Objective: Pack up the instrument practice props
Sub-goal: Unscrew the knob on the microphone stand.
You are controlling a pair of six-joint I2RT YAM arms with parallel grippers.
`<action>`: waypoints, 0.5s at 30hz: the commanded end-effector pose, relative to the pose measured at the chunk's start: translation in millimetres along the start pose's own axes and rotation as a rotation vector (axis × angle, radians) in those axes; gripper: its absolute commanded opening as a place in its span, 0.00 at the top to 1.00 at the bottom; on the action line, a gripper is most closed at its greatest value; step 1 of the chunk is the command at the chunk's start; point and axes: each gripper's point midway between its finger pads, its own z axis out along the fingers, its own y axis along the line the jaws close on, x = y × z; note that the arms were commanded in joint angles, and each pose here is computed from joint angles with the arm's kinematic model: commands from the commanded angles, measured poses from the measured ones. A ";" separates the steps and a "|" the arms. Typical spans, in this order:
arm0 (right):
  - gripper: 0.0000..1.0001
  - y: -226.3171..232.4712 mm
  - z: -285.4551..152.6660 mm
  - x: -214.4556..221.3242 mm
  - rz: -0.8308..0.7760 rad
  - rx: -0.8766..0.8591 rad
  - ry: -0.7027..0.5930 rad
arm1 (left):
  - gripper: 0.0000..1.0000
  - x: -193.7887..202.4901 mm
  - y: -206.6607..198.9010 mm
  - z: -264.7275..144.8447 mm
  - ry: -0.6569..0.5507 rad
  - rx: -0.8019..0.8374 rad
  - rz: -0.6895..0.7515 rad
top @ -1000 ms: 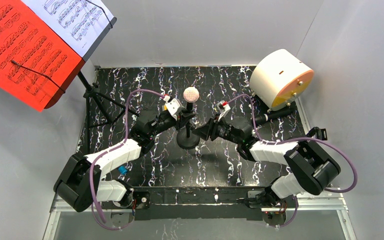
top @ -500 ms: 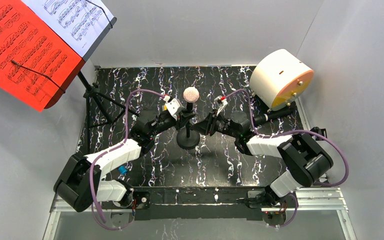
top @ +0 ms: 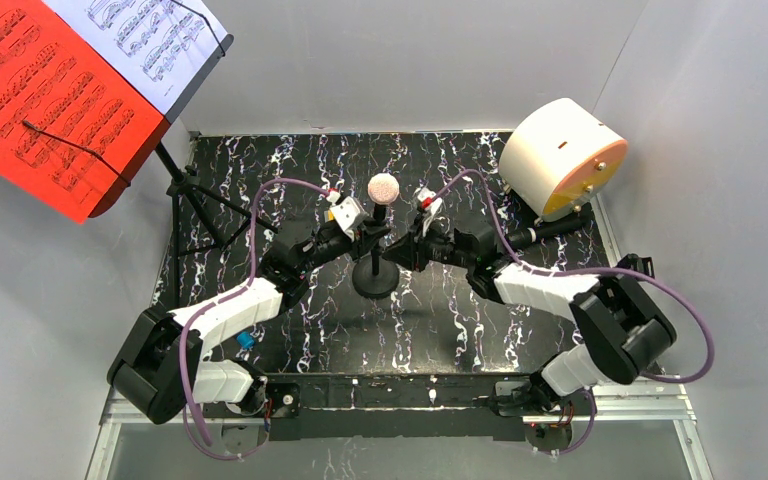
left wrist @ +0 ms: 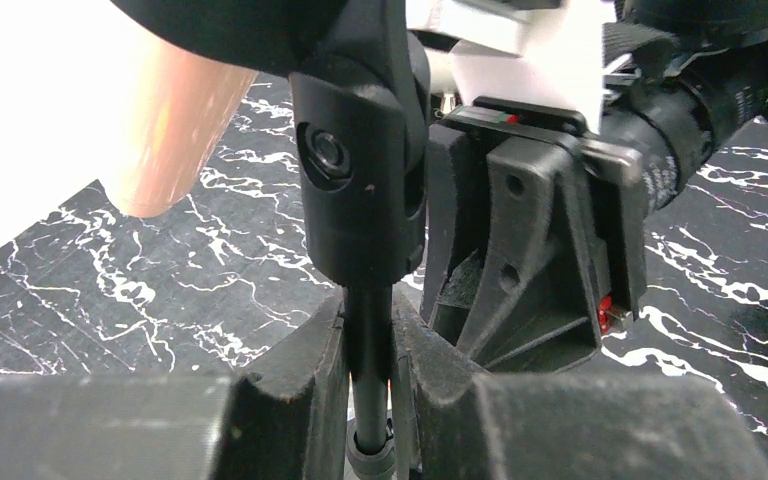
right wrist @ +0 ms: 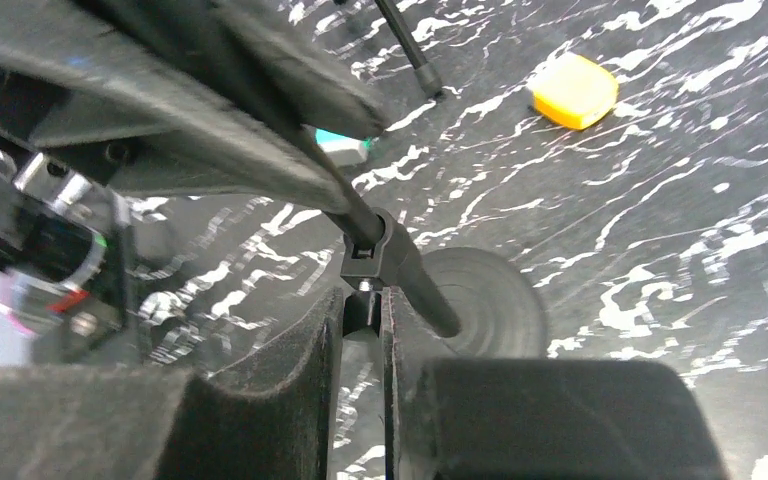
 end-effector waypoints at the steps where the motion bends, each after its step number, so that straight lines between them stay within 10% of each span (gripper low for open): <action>1: 0.99 -2.5 -7.9 4.8 -0.488 0.039 0.112 | 1.00 -17.0 -0.2 1.1 -0.056 0.006 0.045; 15: 0.99 3.0 -13.4 30.9 -1.901 0.292 0.450 | 1.00 -14.6 0.0 3.1 -0.049 0.008 0.033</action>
